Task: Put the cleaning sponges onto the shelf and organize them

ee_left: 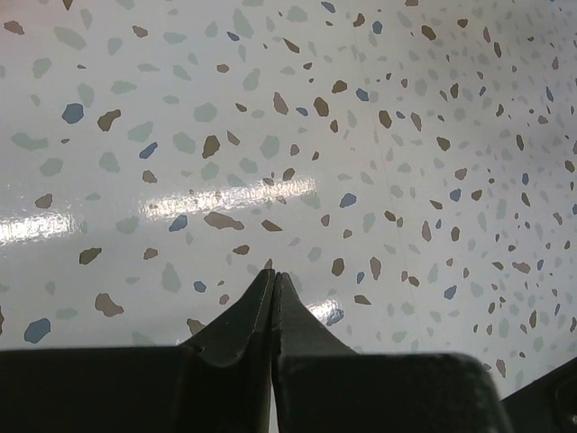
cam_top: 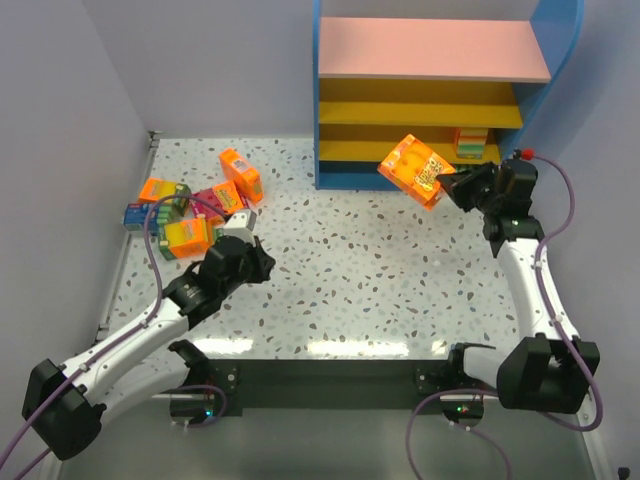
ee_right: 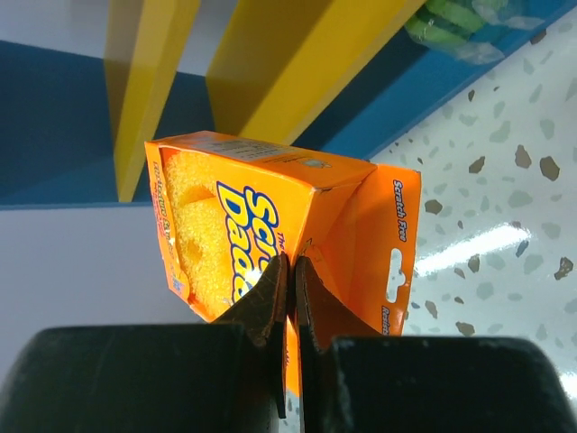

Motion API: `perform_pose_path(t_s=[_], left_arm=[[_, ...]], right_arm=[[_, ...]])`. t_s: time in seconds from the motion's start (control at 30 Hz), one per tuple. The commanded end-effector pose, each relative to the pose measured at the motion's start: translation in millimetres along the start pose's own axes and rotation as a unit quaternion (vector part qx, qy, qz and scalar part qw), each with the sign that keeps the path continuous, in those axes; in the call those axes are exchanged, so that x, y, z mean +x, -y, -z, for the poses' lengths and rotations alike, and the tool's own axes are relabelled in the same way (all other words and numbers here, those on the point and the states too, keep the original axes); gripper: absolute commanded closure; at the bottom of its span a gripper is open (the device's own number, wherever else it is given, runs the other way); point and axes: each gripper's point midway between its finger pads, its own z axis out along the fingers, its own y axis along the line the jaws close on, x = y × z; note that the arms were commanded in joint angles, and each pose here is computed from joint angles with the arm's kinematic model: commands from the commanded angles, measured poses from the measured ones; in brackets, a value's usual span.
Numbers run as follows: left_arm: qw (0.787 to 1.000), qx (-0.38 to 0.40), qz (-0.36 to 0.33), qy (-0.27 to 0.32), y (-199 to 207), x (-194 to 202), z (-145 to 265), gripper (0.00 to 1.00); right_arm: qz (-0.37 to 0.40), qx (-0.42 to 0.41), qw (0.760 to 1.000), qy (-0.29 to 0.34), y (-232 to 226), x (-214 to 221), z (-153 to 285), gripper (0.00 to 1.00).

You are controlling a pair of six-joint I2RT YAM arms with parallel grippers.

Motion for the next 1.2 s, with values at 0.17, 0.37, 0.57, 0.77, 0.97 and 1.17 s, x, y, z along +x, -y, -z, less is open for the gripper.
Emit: perform_pose_path(t_s=[0.17,0.37,0.57,0.77,0.97,1.17], left_arm=[[1.0,0.009,0.007,0.005,4,-4,3,0.98],[1.0,0.005,0.007,0.009,2,-7,7,0.99],[1.0,0.002,0.006,0.012,2,-11,12,0.99],[1.0,0.004,0.009,0.01,2,-9,13,0.99],[1.0,0.01,0.009,0.005,5,-8,11,1.0],[1.0,0.01,0.011,0.005,6,-10,11,1.0]], right_arm=[[-0.054,-0.021,0.993,0.101,-44,-72,-1,1.0],[-0.125,0.004,0.975,0.182,-29,-113,-16,1.0],[-0.169,-0.014,0.953,0.253,-29,-148,-19,1.0],[-0.177,-0.026,0.944,0.278,-45,-171,-14,1.0],[-0.207,-0.013,0.928,0.309,-42,-190,-21,1.0],[-0.233,-0.029,0.916,0.326,-48,-207,-35,1.0]])
